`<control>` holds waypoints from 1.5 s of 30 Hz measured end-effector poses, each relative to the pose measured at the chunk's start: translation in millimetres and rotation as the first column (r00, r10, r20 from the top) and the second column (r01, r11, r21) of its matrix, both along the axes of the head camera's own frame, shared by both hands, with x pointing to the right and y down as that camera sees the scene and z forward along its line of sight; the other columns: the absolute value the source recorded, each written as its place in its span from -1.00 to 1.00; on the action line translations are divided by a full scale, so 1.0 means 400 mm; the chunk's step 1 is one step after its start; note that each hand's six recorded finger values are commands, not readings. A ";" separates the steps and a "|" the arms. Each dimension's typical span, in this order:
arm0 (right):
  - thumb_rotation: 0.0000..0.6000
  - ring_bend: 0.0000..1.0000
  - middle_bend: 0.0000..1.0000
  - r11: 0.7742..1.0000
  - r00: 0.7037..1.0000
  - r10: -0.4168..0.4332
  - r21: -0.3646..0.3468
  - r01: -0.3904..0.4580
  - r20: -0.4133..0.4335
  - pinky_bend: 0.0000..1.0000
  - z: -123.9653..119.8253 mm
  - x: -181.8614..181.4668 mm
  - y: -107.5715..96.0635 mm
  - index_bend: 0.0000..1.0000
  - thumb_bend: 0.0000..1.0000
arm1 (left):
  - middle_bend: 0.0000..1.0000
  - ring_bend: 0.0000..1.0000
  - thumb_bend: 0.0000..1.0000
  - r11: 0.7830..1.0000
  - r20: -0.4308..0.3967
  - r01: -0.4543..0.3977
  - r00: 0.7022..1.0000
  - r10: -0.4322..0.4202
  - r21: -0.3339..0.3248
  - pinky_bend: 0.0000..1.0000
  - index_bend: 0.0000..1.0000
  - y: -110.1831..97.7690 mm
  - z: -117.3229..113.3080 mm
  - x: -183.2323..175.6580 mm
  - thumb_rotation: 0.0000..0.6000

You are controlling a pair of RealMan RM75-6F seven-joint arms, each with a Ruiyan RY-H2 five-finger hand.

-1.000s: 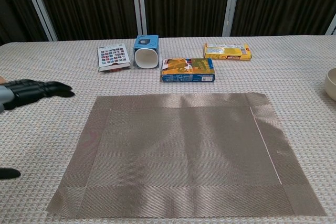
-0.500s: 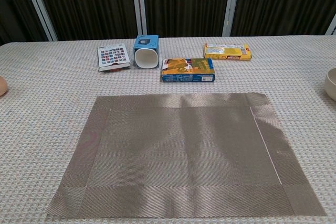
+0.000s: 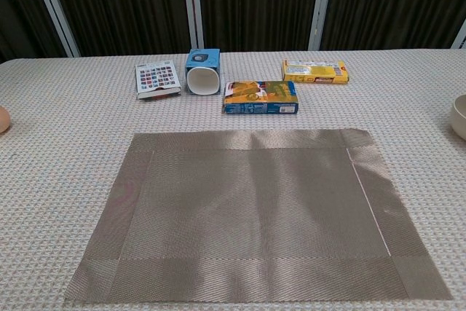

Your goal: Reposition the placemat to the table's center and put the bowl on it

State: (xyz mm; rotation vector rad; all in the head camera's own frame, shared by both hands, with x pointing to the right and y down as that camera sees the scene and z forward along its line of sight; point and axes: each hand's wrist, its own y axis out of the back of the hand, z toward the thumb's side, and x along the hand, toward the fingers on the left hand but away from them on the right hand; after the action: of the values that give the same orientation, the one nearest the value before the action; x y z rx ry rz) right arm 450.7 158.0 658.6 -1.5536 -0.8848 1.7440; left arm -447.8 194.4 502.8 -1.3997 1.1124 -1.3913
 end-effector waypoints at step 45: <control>1.00 -1.00 -1.00 0.908 0.910 -0.396 0.203 0.367 0.124 -1.00 0.055 -0.289 -0.098 0.61 -0.29 | -1.00 -1.00 -1.00 0.999 0.004 0.020 1.000 -0.019 -0.044 -1.00 -1.00 -0.011 0.029 -0.022 1.00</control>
State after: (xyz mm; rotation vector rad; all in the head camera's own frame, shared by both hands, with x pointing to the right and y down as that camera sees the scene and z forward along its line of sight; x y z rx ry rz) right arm 335.1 118.9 680.5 -1.6383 -0.7269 1.2419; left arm -456.4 190.0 514.4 -1.4205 1.1021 -1.4393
